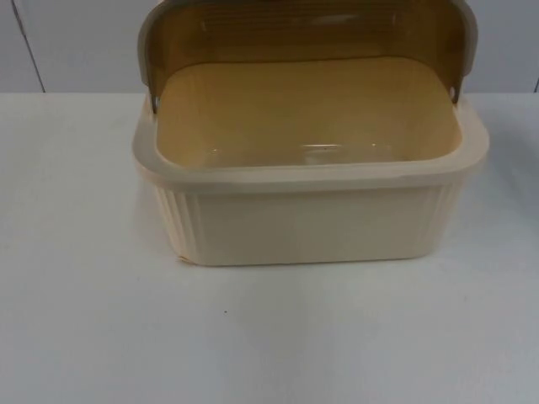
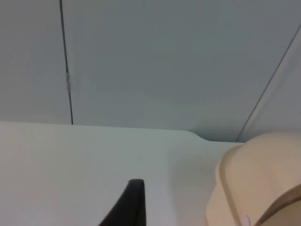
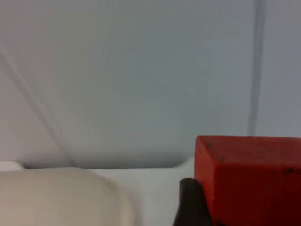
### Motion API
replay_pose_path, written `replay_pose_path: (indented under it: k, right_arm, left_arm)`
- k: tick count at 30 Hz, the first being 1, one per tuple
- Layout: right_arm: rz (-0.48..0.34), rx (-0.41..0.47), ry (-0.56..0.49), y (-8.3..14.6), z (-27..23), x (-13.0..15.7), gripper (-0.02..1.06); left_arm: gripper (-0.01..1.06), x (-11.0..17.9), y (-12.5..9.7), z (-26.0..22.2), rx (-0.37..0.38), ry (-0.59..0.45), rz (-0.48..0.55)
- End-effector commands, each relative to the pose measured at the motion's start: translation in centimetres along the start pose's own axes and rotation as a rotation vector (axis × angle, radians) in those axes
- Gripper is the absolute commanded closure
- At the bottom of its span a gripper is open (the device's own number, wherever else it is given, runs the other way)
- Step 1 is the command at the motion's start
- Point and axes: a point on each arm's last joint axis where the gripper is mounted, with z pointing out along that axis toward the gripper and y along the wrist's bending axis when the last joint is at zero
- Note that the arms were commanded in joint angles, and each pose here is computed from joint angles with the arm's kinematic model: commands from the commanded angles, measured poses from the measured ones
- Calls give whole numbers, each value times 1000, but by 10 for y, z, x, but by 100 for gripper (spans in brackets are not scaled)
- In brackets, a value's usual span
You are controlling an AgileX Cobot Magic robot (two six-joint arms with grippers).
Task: Open the box lid with the left hand, place the block into the box with the right hand, then close the box lid with the left hand.
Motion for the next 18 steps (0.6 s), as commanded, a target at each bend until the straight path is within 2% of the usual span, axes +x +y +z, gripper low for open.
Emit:
replay_pose_path:
  k: [1, 2, 6, 7, 12, 18]
  right_arm:
    - [-85, -123, -50, 39, -11, -10, 105]
    - [-85, -123, -50, 39, -11, -10, 105]
    - [-164, -295, -52, 88, -21, -5, 105]
    - [-164, -295, -52, 88, -21, -5, 105]
    - [-277, -447, -20, 137, -24, 13, 105]
    - [-311, -477, 89, 158, 1, 37, 105]
  left_arm:
    - [0, 1, 1, -1, -3, 0, 0]
    - [0, 1, 1, -1, -3, 0, 0]
    - [0, 1, 1, -1, -3, 0, 0]
    - [0, 1, 1, -1, -3, 0, 0]
    - [0, 1, 1, -1, -3, 0, 4]
    - [0, 1, 1, -1, -3, 0, 8]
